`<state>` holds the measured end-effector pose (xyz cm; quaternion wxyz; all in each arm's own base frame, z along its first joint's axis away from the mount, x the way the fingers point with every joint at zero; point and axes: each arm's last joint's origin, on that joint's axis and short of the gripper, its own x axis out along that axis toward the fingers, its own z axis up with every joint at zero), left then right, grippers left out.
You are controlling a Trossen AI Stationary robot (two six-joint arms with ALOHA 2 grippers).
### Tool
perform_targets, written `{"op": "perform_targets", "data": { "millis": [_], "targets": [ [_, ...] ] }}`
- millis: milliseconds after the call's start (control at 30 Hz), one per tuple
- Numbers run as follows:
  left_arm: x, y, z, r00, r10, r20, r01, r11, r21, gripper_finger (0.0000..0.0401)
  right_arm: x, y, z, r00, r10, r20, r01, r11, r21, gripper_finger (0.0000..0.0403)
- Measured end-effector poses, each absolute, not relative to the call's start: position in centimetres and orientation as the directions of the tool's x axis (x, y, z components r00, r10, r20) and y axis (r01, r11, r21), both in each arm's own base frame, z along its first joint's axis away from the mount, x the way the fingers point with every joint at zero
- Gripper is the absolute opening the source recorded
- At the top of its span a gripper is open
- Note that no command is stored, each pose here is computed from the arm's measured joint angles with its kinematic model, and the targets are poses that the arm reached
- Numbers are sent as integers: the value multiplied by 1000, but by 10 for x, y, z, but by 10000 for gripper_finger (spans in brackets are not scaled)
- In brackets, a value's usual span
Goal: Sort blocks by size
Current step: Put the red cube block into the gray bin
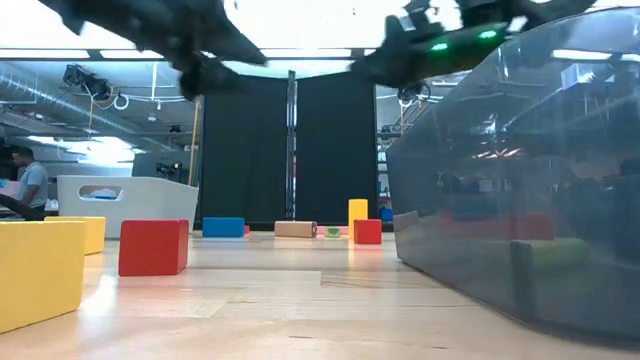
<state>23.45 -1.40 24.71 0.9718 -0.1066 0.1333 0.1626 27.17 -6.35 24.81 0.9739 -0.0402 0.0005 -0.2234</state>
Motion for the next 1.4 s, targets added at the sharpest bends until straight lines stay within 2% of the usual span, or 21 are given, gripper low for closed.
{"op": "perform_targets", "data": {
  "millis": [200, 367, 600, 767, 1400],
  "targets": [
    [285, -5, 229, 884, 204, -420, -290, 945, -151, 335, 212, -44, 256, 897, -425, 121, 433, 900, -48, 223],
    [325, 1, 219, 862, 151, -484, -234, 966, -114, 335, 186, -33, 254, 904, -413, 114, 420, 906, -47, 233],
    [368, 15, 199, 765, 123, -632, -193, 980, -42, 335, 178, -27, 251, 913, -404, 59, 407, 911, -63, 238],
    [392, 24, 187, 744, 83, -664, -142, 989, -36, 335, 179, -27, 248, 915, -402, 39, 404, 912, -70, 239],
    [408, 44, 133, 666, 83, -742, -139, 990, -14, 335, 181, -27, 246, 916, -401, 20, 401, 911, -95, 238]
  ]
}}
